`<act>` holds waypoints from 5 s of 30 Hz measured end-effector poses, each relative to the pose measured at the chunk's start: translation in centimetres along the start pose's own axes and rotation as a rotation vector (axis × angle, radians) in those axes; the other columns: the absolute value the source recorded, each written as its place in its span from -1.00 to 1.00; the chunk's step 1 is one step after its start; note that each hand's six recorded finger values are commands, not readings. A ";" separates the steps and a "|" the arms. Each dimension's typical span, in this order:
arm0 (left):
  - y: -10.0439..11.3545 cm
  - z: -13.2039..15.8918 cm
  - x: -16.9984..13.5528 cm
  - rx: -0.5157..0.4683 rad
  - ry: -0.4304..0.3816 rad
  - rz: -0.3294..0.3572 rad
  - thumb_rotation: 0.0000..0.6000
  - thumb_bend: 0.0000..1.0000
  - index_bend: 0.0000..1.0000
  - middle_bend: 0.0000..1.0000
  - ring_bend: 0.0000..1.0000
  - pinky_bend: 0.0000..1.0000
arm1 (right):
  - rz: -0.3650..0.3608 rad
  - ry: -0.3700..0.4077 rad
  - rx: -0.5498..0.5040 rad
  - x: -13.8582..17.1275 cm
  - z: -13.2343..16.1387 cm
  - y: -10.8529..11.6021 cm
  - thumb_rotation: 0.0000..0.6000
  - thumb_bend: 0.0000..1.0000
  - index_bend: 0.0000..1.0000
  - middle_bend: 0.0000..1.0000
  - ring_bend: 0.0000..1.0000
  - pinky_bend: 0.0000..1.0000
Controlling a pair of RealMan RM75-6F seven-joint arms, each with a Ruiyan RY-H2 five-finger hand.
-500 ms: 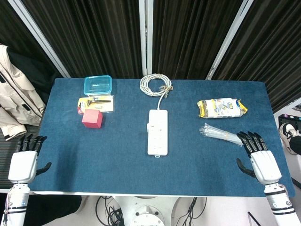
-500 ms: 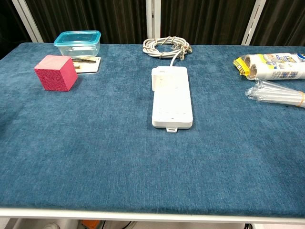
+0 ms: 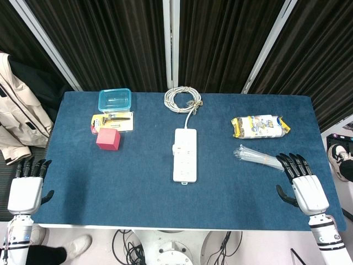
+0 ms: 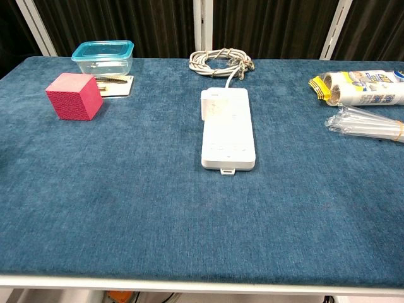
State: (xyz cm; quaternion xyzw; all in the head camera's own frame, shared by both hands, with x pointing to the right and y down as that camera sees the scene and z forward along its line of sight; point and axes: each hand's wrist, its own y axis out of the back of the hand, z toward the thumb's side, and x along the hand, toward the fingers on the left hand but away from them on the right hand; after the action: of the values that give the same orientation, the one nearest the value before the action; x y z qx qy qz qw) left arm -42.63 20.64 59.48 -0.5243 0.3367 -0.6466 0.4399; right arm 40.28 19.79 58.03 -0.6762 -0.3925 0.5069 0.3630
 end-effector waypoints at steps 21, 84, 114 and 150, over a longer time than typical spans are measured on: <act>2.9 9.6 7.3 -0.212 -0.352 -0.010 1.00 -0.69 -0.61 -0.69 -0.91 -0.85 | 0.247 0.304 0.001 -6.1 8.4 -5.9 1.00 -0.35 -1.00 -0.88 -1.00 -1.00; 0.9 39.3 19.3 -0.254 -0.907 -0.111 1.00 -0.17 0.29 0.44 0.35 0.63 | 0.532 0.417 -0.076 -12.7 17.5 -17.0 1.00 -0.29 -0.84 -0.73 -1.00 -1.00; 3.7 34.7 20.2 -0.258 -0.881 0.104 1.00 -0.12 0.17 0.37 0.20 0.43 | 0.466 0.423 -0.101 -12.9 17.5 -15.7 1.00 -0.29 -0.84 -0.73 -1.00 -1.00; 1.5 -0.2 6.9 -0.204 -0.041 0.022 1.00 -0.81 -0.67 -0.58 -0.77 -0.72 | -0.034 0.014 0.005 -1.7 0.1 2.1 1.00 -0.30 -0.97 -0.78 -1.00 -1.00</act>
State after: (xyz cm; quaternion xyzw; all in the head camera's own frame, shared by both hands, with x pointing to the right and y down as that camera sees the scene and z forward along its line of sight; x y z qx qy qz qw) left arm -42.90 13.75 60.75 -0.5759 0.3977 -0.5930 0.3982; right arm 40.27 17.34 56.82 -0.6720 -0.4002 0.4968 0.3761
